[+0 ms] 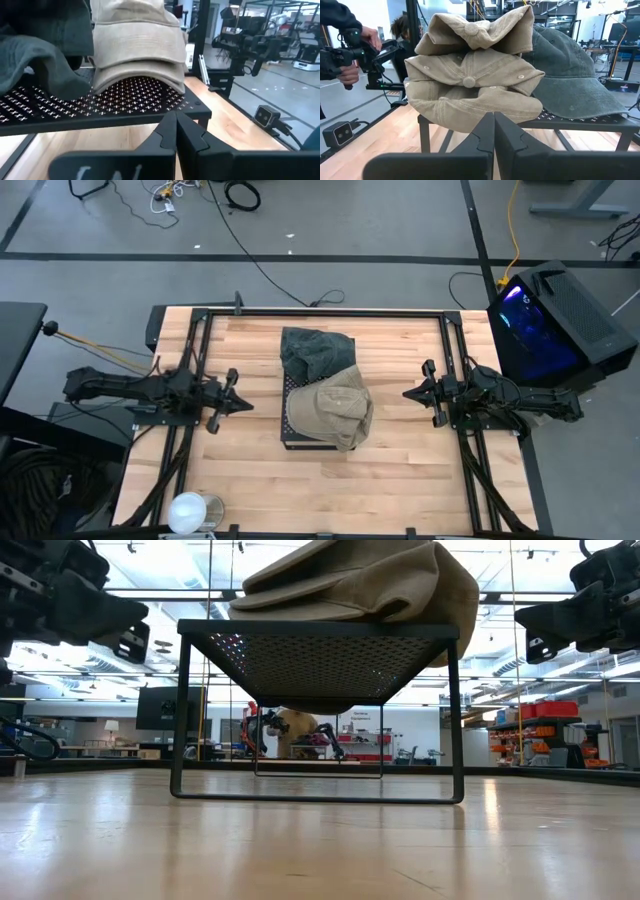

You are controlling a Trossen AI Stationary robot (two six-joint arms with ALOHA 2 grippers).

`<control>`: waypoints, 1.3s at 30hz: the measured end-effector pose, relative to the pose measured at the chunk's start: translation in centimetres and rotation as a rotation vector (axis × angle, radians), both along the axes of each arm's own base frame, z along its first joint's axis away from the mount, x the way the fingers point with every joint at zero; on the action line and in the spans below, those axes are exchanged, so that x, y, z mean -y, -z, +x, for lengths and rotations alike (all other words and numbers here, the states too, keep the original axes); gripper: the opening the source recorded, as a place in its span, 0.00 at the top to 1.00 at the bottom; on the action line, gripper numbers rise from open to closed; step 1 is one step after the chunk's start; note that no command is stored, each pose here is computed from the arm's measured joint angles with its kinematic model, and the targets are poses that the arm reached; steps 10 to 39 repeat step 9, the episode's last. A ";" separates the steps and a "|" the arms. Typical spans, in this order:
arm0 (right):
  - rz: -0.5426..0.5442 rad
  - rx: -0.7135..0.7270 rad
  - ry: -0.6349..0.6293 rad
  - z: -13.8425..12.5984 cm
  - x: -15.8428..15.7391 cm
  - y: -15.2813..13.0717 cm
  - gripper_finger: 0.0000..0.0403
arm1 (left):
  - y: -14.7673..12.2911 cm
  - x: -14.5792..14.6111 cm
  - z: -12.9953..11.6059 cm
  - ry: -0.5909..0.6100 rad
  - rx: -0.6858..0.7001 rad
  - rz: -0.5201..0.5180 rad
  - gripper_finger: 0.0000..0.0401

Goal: Pick & Place hat
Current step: Return to Home Position

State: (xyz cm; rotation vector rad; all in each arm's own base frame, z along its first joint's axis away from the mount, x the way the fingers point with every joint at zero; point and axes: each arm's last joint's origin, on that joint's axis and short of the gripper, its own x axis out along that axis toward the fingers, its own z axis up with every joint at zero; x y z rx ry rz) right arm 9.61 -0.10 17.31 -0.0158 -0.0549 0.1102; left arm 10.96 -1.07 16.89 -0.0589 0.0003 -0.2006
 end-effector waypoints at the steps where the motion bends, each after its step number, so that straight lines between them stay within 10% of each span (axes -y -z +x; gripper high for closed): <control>1: 0.000 0.000 0.000 0.0 0.0 0.0 0.98 | 0.0 0.0 -0.1 0.002 0.002 0.000 1.00; 39: 0.000 0.000 0.000 0.0 0.0 0.0 0.98 | 0.0 0.0 -1.0 0.008 0.017 -0.002 1.00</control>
